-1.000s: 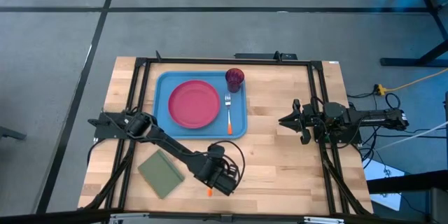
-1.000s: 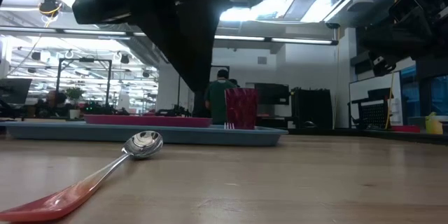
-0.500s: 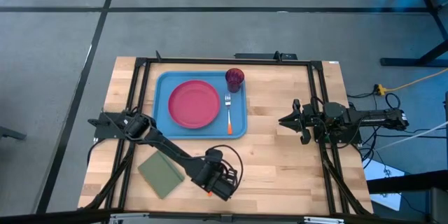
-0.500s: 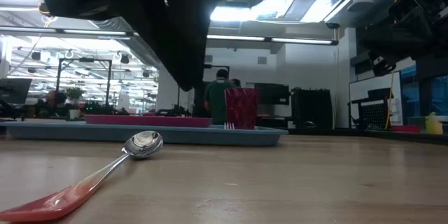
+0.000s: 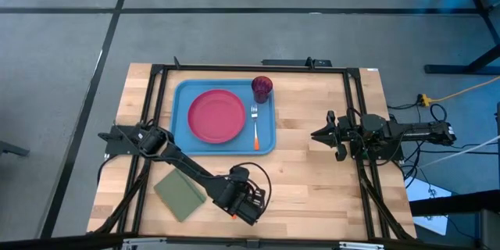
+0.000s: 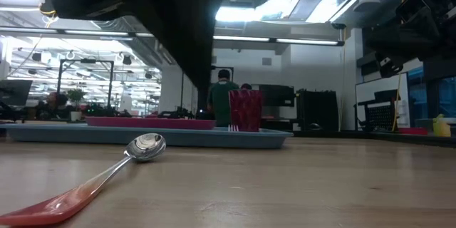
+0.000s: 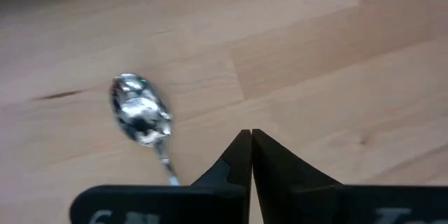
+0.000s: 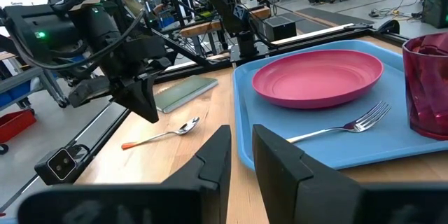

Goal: Pick and place plate/cup/fork/spoon on tray
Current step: Put the orange spoon into the blue tray beside the pink plate

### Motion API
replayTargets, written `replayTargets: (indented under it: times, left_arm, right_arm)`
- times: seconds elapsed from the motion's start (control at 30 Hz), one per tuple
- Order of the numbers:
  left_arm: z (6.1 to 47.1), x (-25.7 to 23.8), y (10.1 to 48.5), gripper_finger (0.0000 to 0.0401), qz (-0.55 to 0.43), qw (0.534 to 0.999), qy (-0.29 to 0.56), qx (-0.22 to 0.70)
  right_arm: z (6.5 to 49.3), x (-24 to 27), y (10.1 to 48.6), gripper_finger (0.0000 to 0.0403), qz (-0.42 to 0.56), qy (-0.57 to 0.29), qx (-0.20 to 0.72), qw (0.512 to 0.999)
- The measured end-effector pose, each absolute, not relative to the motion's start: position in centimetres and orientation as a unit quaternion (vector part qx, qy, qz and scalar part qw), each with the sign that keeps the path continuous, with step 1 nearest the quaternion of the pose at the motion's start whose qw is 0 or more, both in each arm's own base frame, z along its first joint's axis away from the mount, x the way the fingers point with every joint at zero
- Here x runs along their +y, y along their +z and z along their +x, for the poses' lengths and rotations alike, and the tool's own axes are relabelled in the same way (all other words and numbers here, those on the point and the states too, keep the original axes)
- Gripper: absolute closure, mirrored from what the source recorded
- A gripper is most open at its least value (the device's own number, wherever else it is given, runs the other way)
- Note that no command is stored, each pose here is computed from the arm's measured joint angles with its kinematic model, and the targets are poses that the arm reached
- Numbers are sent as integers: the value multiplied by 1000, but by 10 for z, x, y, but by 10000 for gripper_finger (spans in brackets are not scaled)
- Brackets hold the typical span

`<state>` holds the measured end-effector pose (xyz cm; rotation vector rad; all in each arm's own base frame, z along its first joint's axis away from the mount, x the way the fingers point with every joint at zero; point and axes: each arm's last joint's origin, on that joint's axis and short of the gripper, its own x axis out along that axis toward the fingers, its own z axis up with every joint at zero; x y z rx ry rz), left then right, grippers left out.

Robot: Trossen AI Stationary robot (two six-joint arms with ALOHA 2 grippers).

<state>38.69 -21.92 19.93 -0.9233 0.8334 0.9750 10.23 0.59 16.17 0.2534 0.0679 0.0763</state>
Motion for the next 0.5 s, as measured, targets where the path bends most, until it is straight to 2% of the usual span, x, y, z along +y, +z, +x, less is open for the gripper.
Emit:
replayTargets:
  times: [0.17,0.5]
  left_arm:
    - [386,-219,199,397,-413,703,440,376]
    - [386,-219,199,371,-414,700,439,382]
  right_arm:
    - [102,6,162,338,126,38,34,991]
    - [102,6,162,338,126,38,34,991]
